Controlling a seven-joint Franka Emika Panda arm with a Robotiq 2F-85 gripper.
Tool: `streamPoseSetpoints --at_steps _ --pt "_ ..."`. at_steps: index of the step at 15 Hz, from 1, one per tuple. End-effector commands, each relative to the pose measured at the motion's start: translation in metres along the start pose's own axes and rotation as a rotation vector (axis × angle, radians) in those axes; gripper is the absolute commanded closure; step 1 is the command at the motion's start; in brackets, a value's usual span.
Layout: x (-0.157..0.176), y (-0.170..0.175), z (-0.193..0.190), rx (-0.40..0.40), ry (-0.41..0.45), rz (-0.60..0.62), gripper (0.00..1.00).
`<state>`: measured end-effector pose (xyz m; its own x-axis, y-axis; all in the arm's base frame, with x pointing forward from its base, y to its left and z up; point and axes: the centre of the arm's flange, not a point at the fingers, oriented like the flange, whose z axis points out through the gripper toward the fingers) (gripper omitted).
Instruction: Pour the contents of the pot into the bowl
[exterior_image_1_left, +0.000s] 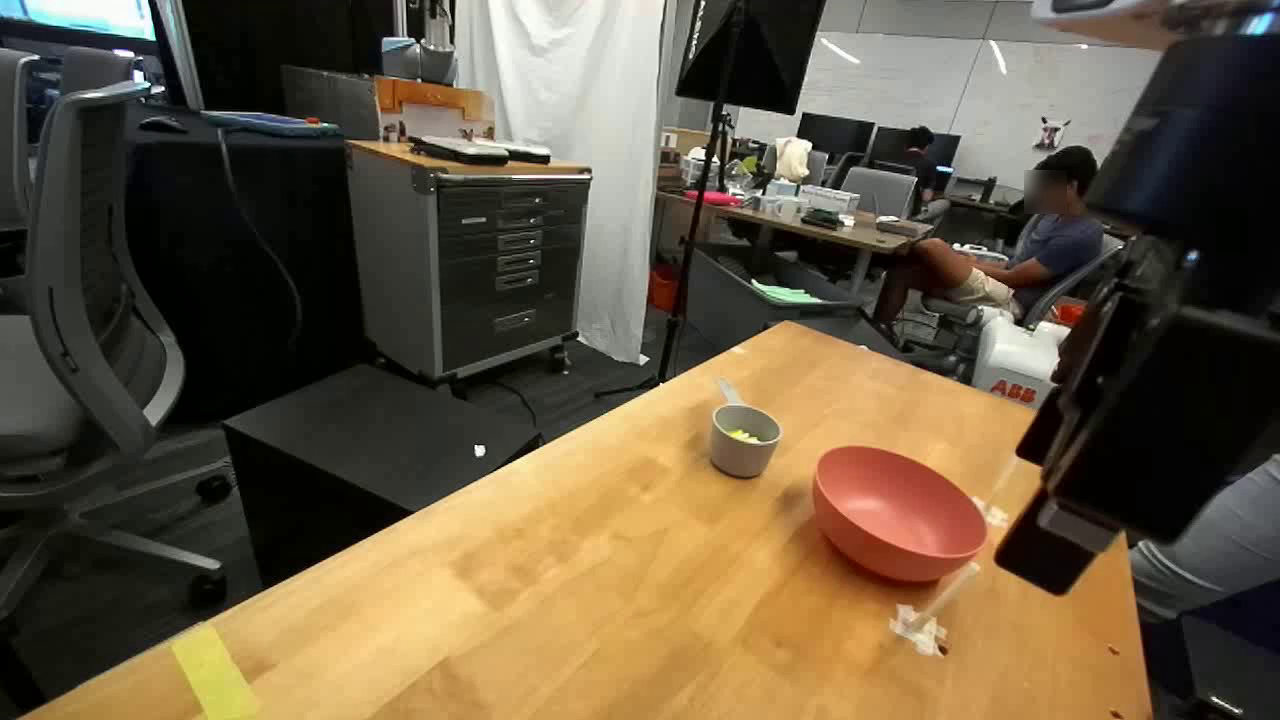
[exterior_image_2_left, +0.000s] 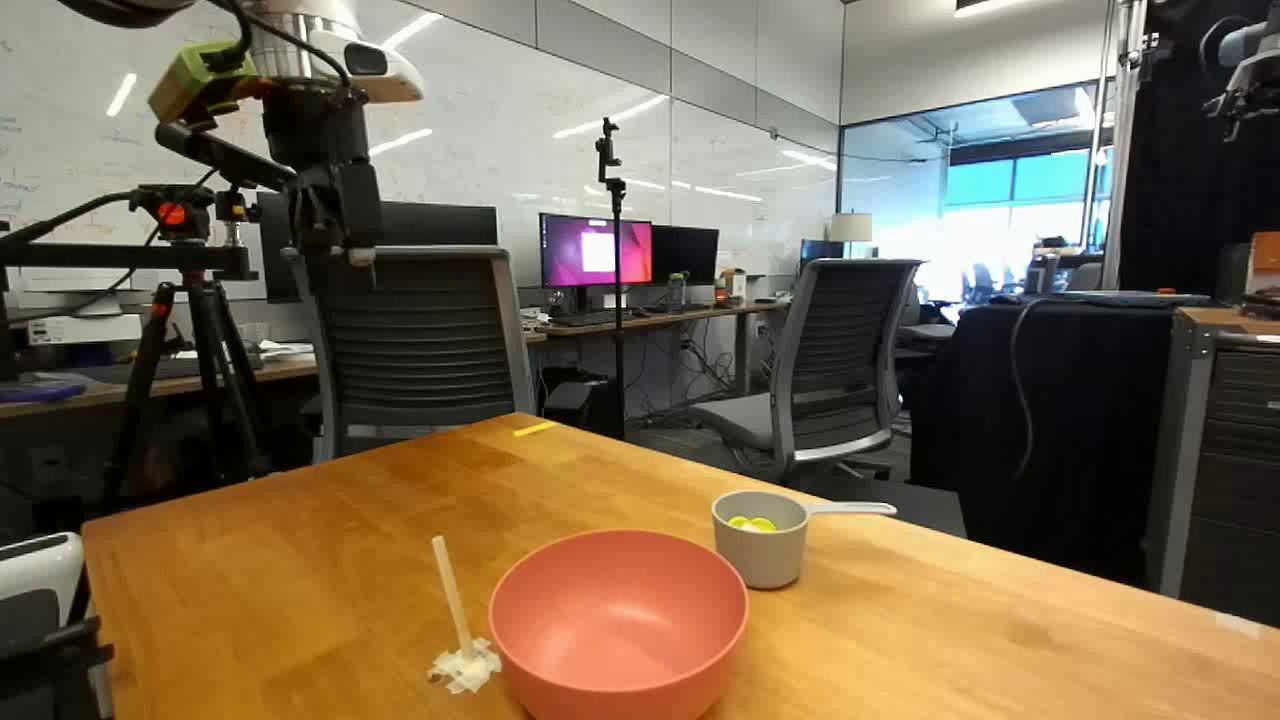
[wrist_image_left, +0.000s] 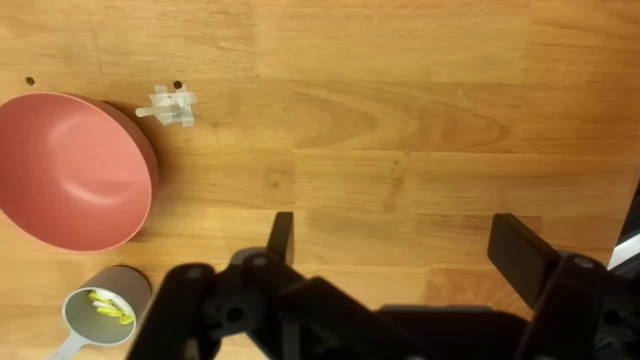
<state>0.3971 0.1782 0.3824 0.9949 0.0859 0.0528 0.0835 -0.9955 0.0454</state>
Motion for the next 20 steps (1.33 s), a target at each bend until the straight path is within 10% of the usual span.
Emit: streamPoseSetpoints --at_steps 1,15,20 --pt "0.001 0.000 -0.001 0.001 0.002 0.000 0.00" --pt "0.002 0.001 0.000 -0.002 0.013 0.010 0.00" --pt "0.037 0.029 -0.017 0.032 0.169 0.161 0.00"
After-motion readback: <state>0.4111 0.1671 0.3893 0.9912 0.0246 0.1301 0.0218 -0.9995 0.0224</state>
